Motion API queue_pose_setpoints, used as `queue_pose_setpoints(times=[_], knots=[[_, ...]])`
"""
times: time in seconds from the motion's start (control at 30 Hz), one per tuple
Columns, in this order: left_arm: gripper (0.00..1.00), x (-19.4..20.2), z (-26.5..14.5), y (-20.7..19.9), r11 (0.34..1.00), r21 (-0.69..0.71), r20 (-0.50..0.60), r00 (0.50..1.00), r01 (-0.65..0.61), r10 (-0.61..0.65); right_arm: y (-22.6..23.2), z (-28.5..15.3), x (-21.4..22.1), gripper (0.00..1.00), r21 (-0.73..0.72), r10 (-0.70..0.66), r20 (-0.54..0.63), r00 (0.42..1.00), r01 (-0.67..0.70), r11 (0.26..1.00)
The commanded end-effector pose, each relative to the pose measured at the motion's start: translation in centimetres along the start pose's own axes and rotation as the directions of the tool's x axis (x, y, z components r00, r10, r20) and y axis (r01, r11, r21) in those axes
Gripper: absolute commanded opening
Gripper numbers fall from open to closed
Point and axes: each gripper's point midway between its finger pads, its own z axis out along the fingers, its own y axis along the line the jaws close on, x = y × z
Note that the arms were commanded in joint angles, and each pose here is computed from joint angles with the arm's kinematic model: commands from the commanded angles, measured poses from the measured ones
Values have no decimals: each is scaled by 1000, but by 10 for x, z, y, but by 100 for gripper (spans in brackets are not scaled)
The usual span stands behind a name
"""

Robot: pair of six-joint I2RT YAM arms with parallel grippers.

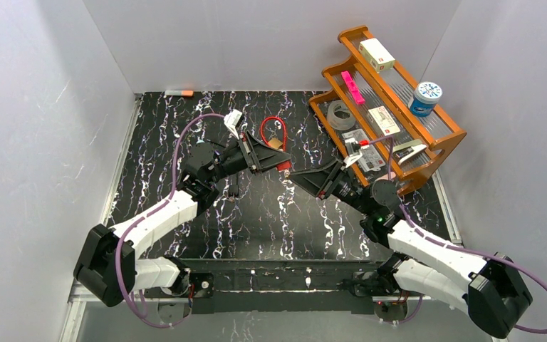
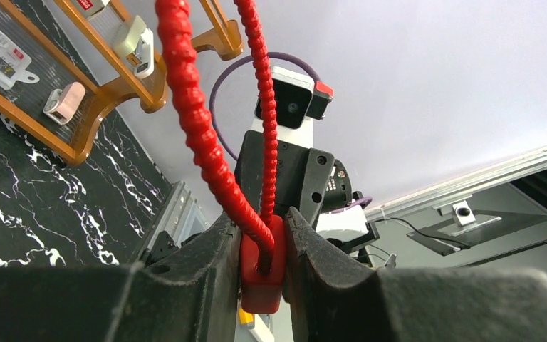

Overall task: Unlock with the key
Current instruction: Unlock the lock.

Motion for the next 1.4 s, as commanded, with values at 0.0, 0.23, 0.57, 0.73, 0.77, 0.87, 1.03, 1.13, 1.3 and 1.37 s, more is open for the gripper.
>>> queue_pose_setpoints(times=[0.0,0.23,0.57,0.73,0.77,0.87,1.03,1.13,1.3,1.37], knots=[[0,-11,0,-37,993,83,34,996,-87,84,19,7,-11,35,-63,-46,10,999,47,997],[0,-12,0,-38,991,84,39,994,-101,98,18,11,-12,25,-56,-40,10,999,41,998],[0,-11,-2,-41,989,91,42,993,-114,110,12,18,-14,2,-38,-30,11,999,30,999],[0,-10,-4,-41,986,90,48,990,-139,135,6,18,-18,1,-6,-39,35,999,39,999],[0,-9,-5,-41,985,91,48,988,-148,144,5,19,-19,1,2,-40,42,998,40,999],[0,-5,-8,-35,984,75,39,986,-165,162,-1,22,-24,1,40,-20,63,998,17,999],[0,2,-10,3,987,-76,4,989,-144,145,-9,36,-27,1,97,58,46,997,-62,993],[0,2,-10,9,987,-105,12,992,-121,123,-17,43,-26,1,144,26,15,1000,-28,989],[0,9,-7,13,988,-120,23,994,-99,103,-28,45,-34,1,176,-103,38,994,94,980],[0,10,-8,15,987,-127,23,994,-101,104,-29,42,-39,1,185,-141,62,988,127,974]])
